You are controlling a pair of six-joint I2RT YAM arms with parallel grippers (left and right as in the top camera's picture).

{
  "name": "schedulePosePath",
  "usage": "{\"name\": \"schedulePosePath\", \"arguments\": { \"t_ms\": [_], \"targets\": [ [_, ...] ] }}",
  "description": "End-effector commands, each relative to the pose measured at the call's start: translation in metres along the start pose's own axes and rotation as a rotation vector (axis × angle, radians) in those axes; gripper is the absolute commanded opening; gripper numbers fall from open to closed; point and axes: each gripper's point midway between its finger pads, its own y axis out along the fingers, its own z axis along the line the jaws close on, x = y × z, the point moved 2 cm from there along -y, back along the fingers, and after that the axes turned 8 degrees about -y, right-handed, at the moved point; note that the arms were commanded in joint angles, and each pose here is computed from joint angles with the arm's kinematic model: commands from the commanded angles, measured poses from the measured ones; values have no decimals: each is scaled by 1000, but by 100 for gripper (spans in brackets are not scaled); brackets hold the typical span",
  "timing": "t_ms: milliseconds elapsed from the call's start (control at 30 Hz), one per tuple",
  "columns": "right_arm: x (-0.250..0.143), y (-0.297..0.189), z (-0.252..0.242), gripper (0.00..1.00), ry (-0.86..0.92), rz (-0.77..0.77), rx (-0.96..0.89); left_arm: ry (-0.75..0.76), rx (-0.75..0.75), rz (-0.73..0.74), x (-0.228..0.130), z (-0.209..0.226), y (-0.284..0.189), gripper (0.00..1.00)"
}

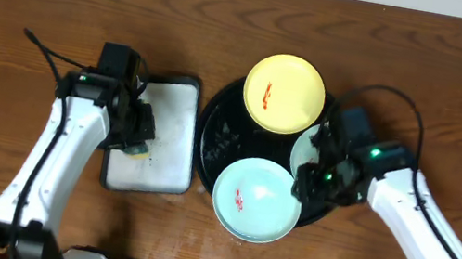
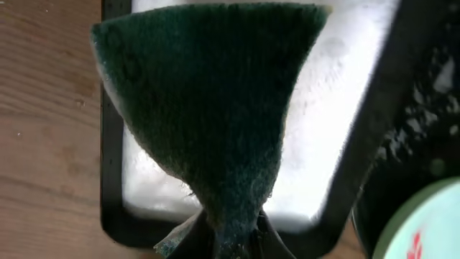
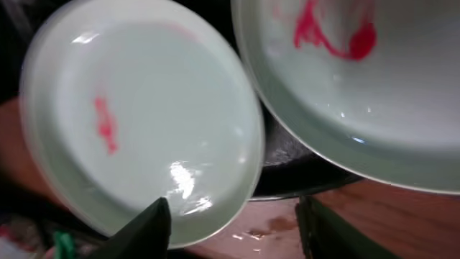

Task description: Clean dirty plates on tray and stack at the side

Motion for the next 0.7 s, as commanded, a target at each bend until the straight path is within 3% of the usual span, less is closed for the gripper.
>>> {"name": "schedulePosePath", "arguments": {
  "t_ms": [0,133,233,300,433,667],
  "targets": [
    [-13,23,-8,58,40,24,-14,37,-26,-29,-2,-8,-14,7],
    [-20,46,-8,53,32,8,40,94,-50,-48,-10,-17,-22,8],
    [-22,56,-3,37,38,-11,97,123,-62,-57,-13,-24,-25,8],
    [-24,62,-5,33,62,-18,97,136,-63,-57,-15,-27,-25,7],
    [-18,65,-5,4,48,-56,106,141,-64,-56,-16,-28,-25,7],
    [34,49,6,1,-16,-268,130,168,-126,-25,-21,-37,-25,8]
  ]
}}
